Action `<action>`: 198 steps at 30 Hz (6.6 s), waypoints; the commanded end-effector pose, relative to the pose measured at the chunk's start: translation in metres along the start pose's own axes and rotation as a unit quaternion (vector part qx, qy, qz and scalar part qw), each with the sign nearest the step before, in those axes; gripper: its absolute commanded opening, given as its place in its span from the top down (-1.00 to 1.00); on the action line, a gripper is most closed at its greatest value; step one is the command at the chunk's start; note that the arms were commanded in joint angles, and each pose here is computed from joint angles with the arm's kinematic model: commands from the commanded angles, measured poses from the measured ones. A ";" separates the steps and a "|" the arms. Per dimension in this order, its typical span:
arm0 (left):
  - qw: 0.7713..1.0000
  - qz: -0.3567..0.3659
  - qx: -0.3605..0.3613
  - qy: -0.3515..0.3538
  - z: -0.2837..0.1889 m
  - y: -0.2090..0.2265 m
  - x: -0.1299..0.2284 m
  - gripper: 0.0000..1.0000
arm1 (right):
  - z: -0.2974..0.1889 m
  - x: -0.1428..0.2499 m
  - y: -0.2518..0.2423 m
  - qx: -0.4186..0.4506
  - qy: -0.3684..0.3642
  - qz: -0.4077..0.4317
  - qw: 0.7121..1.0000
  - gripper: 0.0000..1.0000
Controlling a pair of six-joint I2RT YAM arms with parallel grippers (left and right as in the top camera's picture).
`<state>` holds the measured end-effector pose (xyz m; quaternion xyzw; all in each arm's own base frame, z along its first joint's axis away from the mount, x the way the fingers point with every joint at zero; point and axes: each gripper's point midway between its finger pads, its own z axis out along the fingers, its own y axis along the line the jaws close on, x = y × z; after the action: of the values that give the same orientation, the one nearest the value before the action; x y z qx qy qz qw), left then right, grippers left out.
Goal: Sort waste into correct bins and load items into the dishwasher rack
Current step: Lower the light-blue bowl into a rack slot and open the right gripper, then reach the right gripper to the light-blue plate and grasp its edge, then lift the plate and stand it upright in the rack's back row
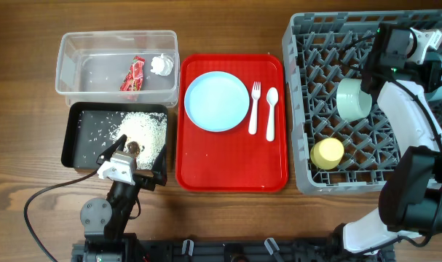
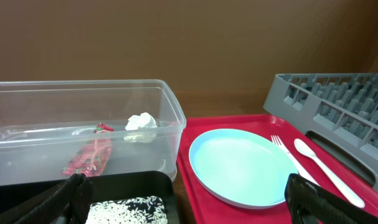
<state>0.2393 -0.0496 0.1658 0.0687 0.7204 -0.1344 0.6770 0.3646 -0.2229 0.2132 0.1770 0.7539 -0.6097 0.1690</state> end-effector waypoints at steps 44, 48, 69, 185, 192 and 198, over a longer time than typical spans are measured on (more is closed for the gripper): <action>1.000 0.008 -0.003 -0.002 0.000 0.001 0.001 -1.00 | 0.001 0.018 0.042 -0.055 -0.008 -0.037 0.998 0.91; 1.000 0.008 -0.003 -0.002 0.000 0.001 0.001 -1.00 | 0.001 0.017 0.044 -0.060 -0.010 -0.036 0.997 0.91; 1.000 0.008 -0.003 -0.002 0.000 0.001 0.001 -1.00 | 0.013 0.020 0.041 -0.057 -0.002 -0.036 0.998 0.91; 1.000 0.008 -0.003 -0.002 0.000 0.001 0.001 -1.00 | -0.360 0.038 0.161 -0.618 0.039 0.075 0.781 0.91; 1.000 0.008 -0.003 -0.002 0.000 0.001 0.001 -1.00 | -0.308 -0.016 0.035 -0.501 -0.110 0.187 0.838 0.91; 1.000 0.008 -0.003 -0.002 0.000 0.001 0.001 -1.00 | -0.244 -0.034 -0.040 -0.308 -0.173 0.237 0.905 0.91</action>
<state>0.2393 -0.0496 0.1658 0.0687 0.7204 -0.1344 0.6770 0.3773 0.0672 0.2764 0.1528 0.8674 -0.1348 0.4540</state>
